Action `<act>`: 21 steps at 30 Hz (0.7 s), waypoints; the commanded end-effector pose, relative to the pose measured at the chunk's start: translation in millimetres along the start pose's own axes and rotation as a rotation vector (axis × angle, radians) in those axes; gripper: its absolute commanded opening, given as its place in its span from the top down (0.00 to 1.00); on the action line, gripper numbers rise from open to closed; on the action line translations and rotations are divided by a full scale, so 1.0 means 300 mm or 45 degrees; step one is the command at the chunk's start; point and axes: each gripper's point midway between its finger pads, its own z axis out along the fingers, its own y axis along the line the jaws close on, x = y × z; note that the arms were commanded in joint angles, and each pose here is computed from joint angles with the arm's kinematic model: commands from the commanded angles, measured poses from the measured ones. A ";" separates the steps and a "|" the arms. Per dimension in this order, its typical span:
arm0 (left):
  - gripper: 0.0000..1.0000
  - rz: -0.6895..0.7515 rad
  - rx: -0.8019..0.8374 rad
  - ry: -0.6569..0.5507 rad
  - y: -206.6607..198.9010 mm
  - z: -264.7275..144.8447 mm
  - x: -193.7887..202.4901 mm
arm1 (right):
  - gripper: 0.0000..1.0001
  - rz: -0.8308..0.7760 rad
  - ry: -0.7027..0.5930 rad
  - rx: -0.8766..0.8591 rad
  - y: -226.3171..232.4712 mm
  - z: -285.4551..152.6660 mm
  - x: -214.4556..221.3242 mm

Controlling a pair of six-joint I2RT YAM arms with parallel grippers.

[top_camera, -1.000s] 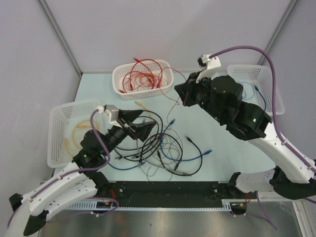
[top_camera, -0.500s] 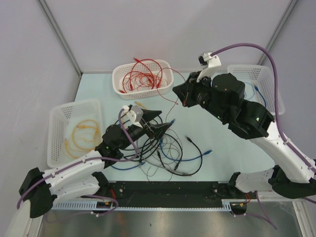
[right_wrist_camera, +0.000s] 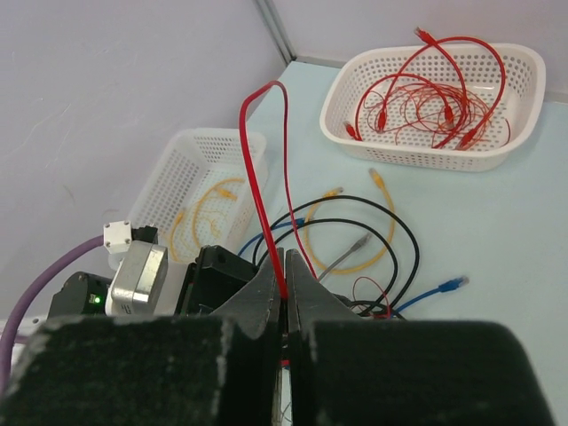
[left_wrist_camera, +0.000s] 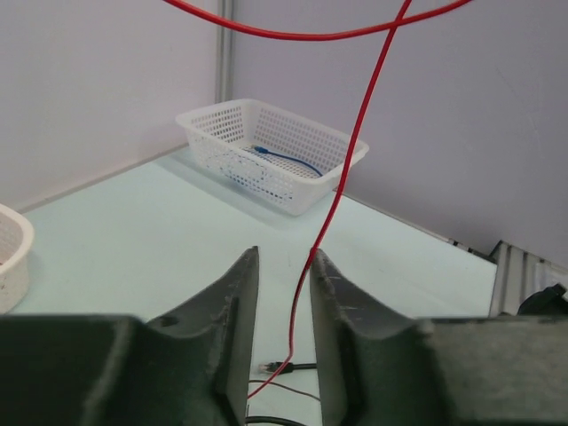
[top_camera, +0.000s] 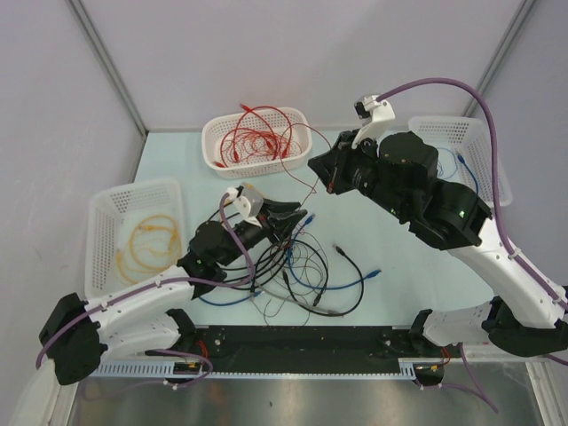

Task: Untangle the cables

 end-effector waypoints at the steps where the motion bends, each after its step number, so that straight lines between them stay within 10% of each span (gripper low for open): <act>1: 0.78 0.009 0.046 -0.106 -0.032 0.041 -0.105 | 1.00 0.023 -0.011 -0.040 0.024 -0.010 -0.011; 2: 0.98 0.005 0.046 -0.102 -0.032 0.046 -0.106 | 1.00 0.028 -0.014 -0.042 0.023 -0.015 -0.013; 9: 1.00 -0.081 -0.070 0.001 -0.007 0.066 -0.170 | 0.95 0.042 -0.057 -0.056 0.000 -0.057 0.006; 16: 1.00 -0.062 -0.335 -0.182 0.071 0.045 -0.552 | 0.09 0.043 -0.086 0.060 -0.092 -0.123 0.028; 21: 1.00 -0.084 -0.391 -0.236 0.090 0.065 -0.778 | 0.00 0.052 -0.154 0.165 -0.166 -0.193 0.002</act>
